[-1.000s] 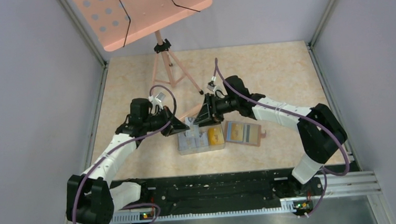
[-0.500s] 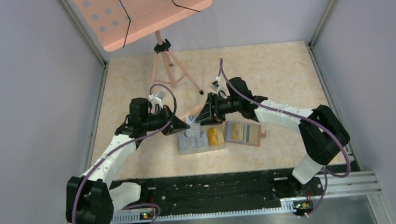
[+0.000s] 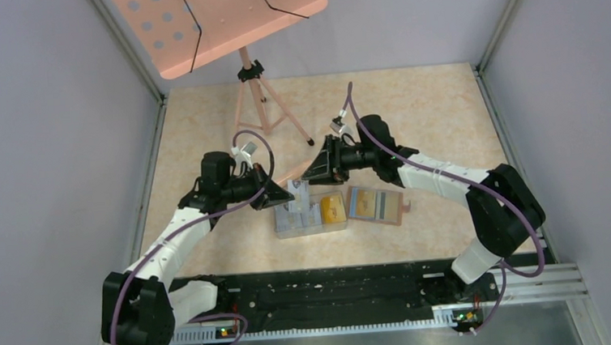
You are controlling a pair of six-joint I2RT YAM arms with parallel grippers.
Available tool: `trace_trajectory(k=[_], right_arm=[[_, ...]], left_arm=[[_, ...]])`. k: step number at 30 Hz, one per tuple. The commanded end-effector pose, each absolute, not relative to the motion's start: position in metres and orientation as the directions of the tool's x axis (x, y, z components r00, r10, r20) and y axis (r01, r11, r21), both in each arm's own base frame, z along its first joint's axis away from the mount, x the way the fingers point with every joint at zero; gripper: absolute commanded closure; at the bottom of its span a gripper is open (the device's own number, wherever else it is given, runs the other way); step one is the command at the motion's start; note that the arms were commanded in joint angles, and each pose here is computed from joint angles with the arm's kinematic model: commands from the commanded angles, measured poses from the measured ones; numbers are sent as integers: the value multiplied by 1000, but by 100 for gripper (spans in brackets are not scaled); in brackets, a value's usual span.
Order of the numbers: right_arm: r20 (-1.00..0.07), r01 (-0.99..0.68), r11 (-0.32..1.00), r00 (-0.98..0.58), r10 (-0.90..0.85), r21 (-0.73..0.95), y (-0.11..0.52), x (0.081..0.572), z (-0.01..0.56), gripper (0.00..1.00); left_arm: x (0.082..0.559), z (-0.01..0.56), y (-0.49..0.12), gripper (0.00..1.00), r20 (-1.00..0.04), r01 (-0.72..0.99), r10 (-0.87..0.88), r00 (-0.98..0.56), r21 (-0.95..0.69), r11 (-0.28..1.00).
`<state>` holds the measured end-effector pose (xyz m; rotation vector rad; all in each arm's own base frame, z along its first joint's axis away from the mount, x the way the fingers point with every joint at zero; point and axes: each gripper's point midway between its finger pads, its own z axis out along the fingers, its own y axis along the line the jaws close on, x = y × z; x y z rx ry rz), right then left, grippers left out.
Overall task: Put the credit cards into the card holder
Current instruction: Pick up the credit card from the storage box.
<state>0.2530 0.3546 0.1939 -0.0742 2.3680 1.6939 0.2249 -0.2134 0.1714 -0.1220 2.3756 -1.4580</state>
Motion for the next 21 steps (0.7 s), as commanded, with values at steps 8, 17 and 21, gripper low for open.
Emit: trace_trajectory(k=[8,17,21], right_arm=[[-213,-176,323,-973,84,930,356,256,186,55],[-215,-175,359,-974,75,917,353,255,173,55],[-215,-171,382,-974,75,908,351,256,168,55]], left_arm=[[217,182,-219,100,-293,179,-211,-932,-882,436],[215,185,-222,100,-297,191,-197,-934,-884,426],[215,186,-224,100,-296,194,-192,-936,-885,423]])
